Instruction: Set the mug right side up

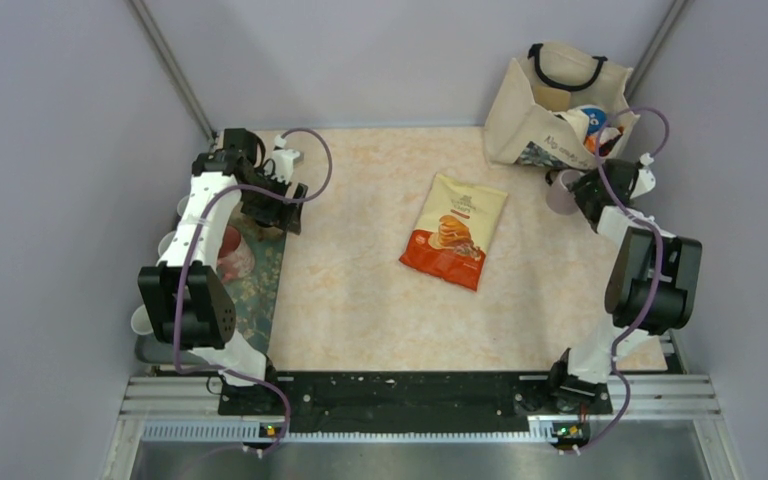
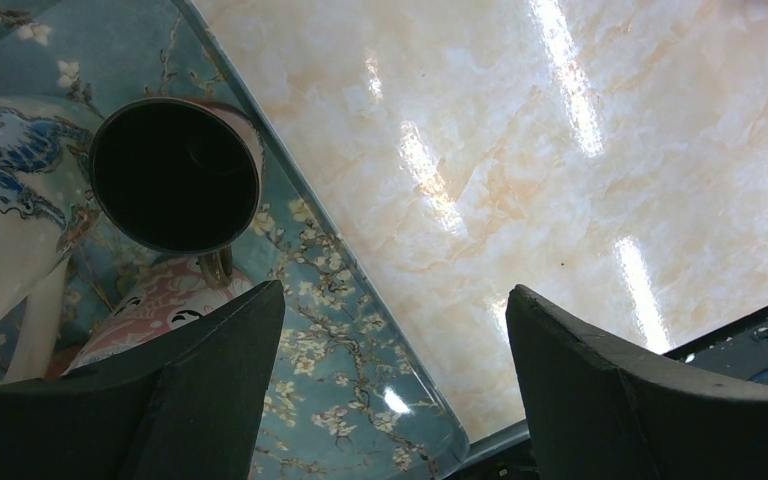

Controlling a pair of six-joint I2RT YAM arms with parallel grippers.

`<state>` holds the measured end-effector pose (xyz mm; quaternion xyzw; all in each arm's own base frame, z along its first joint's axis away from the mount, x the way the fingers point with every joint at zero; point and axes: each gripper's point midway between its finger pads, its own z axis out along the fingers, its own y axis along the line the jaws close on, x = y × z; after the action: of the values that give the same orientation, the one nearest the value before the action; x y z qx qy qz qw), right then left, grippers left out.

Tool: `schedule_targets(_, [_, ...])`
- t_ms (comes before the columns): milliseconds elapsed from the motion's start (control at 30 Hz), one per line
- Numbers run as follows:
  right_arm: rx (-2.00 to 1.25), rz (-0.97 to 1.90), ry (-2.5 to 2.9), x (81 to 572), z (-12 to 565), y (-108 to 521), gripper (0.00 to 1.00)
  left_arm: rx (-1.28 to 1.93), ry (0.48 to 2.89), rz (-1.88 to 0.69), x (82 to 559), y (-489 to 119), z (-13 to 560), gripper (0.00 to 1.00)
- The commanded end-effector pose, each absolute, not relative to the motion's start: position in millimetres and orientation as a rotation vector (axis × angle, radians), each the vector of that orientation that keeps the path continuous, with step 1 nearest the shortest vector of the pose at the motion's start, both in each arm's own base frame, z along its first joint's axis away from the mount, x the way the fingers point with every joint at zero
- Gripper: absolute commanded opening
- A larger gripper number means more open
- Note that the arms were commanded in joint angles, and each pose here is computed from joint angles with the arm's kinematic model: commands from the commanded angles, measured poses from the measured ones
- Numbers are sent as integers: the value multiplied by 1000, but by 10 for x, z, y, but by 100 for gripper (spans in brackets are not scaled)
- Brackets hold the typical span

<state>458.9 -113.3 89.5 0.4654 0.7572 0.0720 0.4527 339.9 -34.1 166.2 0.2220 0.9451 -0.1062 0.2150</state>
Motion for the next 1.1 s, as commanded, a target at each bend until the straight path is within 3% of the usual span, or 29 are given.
schedule_targets(0, [1035,114,2062,4169,715,-1020,64,625,2543,-314,3424,-412,1854,86])
schedule_targets(333, [920,235,2192,3483,690,-592,64,636,2492,-346,3459,-474,1993,86])
schedule_targets(467, [805,223,2206,3261,942,-500,65,644,2474,-371,3445,-514,2034,86])
schedule_targets(633, [333,103,2173,3369,1775,-253,71,685,2449,-385,3444,-623,2085,86])
schedule_targets(767, [-120,122,2159,3630,2120,95,75,685,2443,-385,3420,-625,2134,86])
schedule_targets(933, [-1019,100,2063,3694,1936,614,83,707,2453,-352,3356,-576,2107,86])
schedule_targets(1067, [-1550,46,2062,3618,1543,703,87,710,2473,-330,3331,-539,2068,86])
